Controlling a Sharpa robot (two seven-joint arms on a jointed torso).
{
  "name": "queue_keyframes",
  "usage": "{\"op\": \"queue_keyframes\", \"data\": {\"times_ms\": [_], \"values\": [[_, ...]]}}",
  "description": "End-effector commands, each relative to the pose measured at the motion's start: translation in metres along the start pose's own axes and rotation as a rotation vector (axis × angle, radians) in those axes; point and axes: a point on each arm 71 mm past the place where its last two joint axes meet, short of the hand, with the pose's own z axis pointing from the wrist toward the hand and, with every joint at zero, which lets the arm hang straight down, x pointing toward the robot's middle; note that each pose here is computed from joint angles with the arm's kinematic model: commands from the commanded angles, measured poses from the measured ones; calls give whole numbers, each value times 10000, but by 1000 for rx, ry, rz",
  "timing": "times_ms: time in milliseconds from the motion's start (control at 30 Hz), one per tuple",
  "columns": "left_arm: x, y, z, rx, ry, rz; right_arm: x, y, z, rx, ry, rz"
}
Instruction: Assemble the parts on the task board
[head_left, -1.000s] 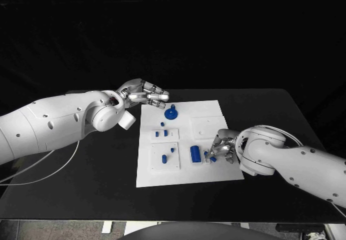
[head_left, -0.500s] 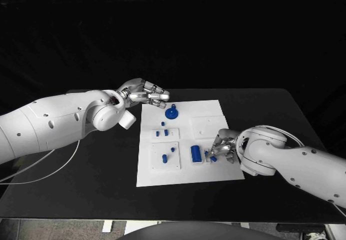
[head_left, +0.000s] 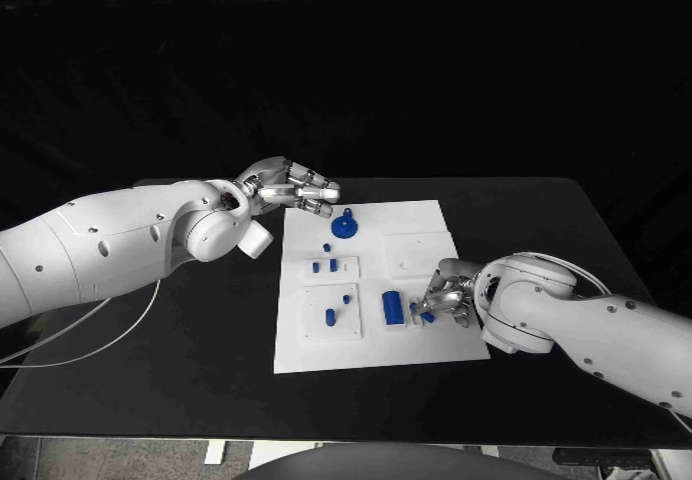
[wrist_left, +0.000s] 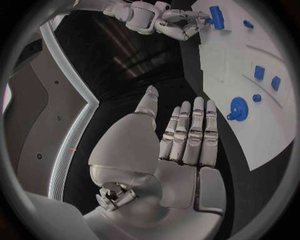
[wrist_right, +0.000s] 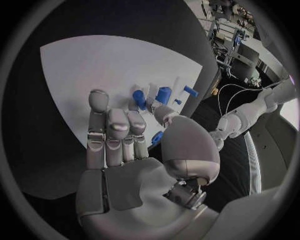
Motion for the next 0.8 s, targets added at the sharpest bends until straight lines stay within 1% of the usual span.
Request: {"op": "queue_keyframes", "data": {"times_ms": [33, 400, 800], "values": [[20, -12, 5, 6, 17, -2, 1, -3, -3, -3, -10, -8], [19, -10, 5, 5, 17, -2, -4, 7, -32, -11, -15, -7], [26, -10, 10, 5, 18, -1, 12, 15, -38, -7, 18, -30]]}}
